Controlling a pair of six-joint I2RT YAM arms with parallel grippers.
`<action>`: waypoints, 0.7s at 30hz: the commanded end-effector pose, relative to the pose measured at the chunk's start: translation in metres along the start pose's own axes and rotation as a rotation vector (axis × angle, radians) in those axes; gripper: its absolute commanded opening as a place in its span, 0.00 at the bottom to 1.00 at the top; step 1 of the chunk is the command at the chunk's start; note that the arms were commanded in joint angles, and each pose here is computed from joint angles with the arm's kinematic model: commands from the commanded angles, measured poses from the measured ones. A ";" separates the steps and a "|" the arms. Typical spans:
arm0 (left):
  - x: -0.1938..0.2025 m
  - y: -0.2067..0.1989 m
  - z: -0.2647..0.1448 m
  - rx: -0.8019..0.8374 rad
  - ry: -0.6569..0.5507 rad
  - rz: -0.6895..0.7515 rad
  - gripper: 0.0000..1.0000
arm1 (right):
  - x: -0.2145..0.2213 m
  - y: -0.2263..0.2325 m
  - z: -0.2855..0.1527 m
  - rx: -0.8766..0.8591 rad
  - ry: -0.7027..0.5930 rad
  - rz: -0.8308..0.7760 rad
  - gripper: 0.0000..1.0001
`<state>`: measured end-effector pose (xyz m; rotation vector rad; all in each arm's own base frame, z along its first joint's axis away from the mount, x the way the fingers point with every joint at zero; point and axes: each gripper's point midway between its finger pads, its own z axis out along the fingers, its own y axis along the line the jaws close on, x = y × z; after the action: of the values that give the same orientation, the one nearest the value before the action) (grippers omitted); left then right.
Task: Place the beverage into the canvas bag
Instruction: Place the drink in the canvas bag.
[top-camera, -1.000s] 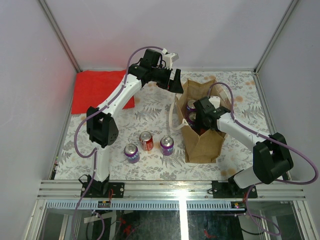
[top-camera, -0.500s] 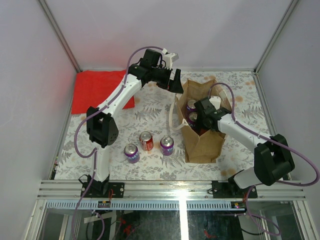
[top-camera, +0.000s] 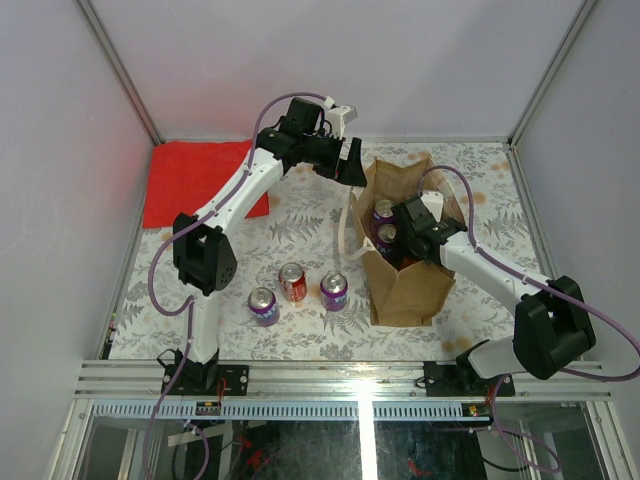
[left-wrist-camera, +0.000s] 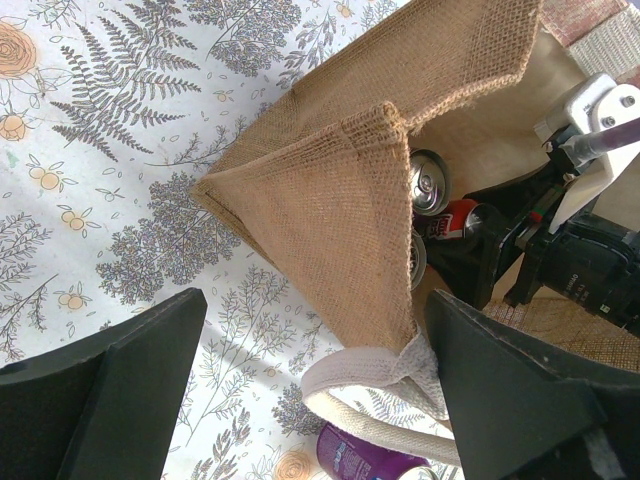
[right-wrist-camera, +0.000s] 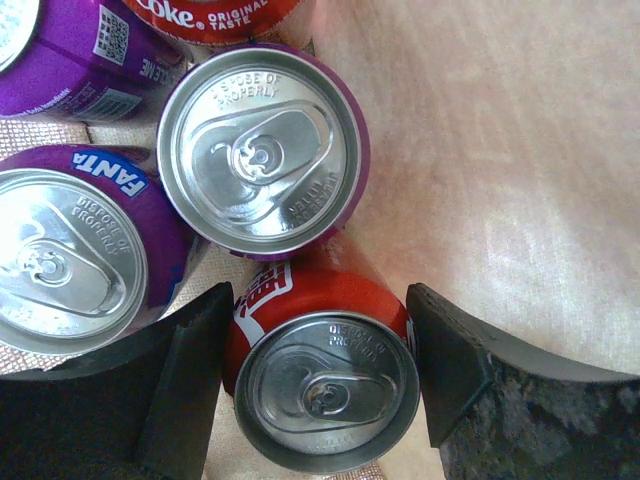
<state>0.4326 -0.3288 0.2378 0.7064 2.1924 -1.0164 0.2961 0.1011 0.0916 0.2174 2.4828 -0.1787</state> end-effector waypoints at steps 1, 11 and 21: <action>-0.006 0.003 -0.001 0.018 -0.023 -0.007 0.90 | -0.041 -0.006 -0.011 0.041 -0.144 0.037 0.31; -0.002 0.002 0.001 0.030 -0.013 -0.016 0.90 | -0.044 -0.006 -0.009 0.043 -0.160 0.031 0.71; 0.000 0.003 0.002 0.044 -0.008 -0.022 0.90 | -0.048 -0.001 -0.010 0.011 -0.182 0.029 0.84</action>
<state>0.4306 -0.3279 0.2378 0.6937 2.2018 -1.0506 0.3100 0.1005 0.1019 0.1896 2.4128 -0.1869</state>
